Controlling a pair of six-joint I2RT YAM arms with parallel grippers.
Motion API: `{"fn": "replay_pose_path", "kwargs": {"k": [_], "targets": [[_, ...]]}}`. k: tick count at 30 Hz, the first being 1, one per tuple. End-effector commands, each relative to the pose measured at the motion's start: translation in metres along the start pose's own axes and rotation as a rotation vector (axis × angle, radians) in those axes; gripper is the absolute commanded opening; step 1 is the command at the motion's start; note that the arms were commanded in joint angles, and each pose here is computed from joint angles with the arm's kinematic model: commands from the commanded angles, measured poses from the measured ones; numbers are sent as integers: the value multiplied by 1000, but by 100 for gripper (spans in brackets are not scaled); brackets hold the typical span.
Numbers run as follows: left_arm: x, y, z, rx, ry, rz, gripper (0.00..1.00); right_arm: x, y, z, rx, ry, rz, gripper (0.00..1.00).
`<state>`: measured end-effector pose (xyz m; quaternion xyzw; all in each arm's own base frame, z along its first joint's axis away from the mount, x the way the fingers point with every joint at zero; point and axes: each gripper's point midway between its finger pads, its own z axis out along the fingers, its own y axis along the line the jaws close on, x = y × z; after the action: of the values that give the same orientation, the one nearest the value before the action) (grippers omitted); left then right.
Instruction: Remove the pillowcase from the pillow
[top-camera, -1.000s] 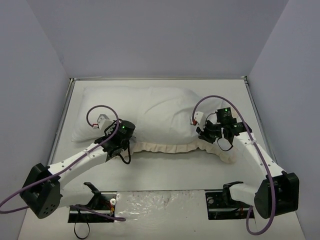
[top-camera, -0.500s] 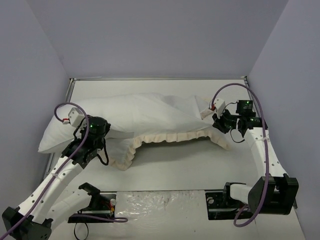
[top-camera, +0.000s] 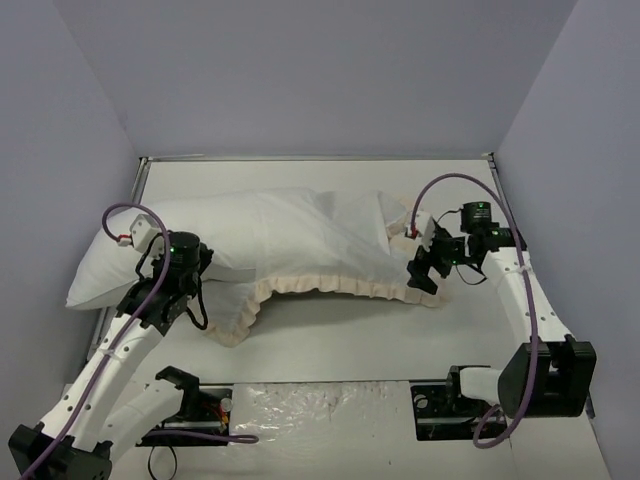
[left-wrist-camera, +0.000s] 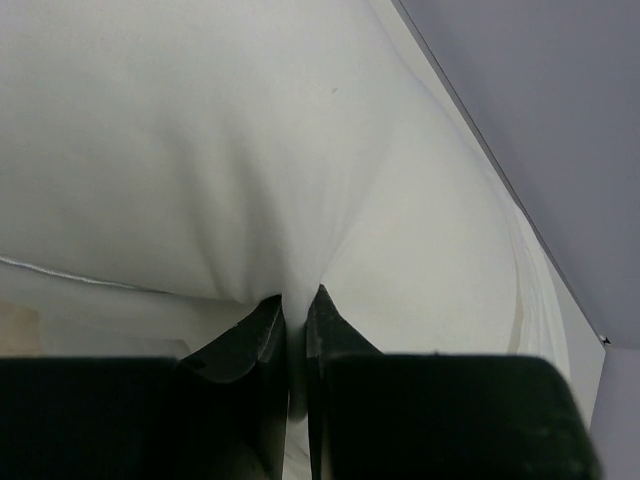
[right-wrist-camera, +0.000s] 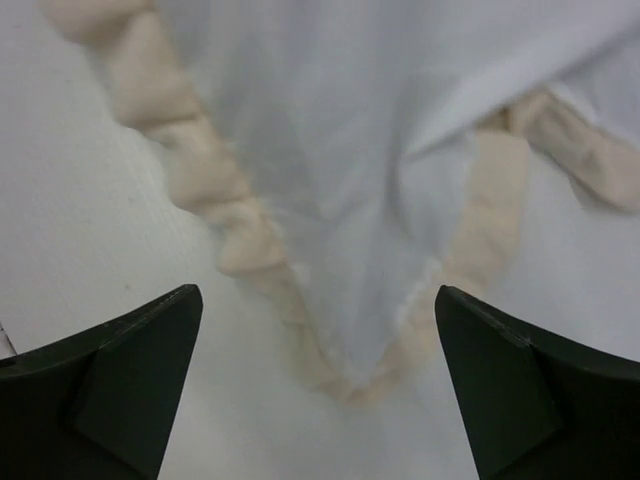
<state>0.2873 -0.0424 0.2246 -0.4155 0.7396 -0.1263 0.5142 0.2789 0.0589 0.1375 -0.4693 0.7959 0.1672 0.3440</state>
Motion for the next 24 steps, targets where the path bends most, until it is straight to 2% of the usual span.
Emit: {"fn": "replay_pose_path", "kwargs": {"k": [1, 3, 6, 7, 11, 16, 17, 18, 24], "targets": [[-17, -41, -6, 134, -21, -89, 2, -42, 57, 1, -170, -85, -188, 100], [-20, -46, -6, 139, -21, -97, 2, -58, 74, 6, -216, -120, -252, 100], [-22, -55, -6, 148, -12, -103, 2, -72, 84, 16, -240, -119, -254, 100], [-22, -57, -6, 149, -11, -103, 2, -69, 78, 20, -208, -81, -256, 100], [-21, -62, -5, 152, 0, -128, 2, -77, 48, 37, -49, -69, -308, 100], [-20, -67, -6, 157, 18, -150, 2, -78, 45, 65, 49, -8, -387, 100], [-20, -68, -6, 157, 20, -155, 2, -84, 39, 70, 111, -3, -427, 100], [-20, -69, -6, 160, 24, -159, 2, -78, 39, 78, 139, 14, -393, 100], [-25, -77, -9, 173, 23, -174, 2, -82, 56, 93, 98, 19, -439, 100]]}}
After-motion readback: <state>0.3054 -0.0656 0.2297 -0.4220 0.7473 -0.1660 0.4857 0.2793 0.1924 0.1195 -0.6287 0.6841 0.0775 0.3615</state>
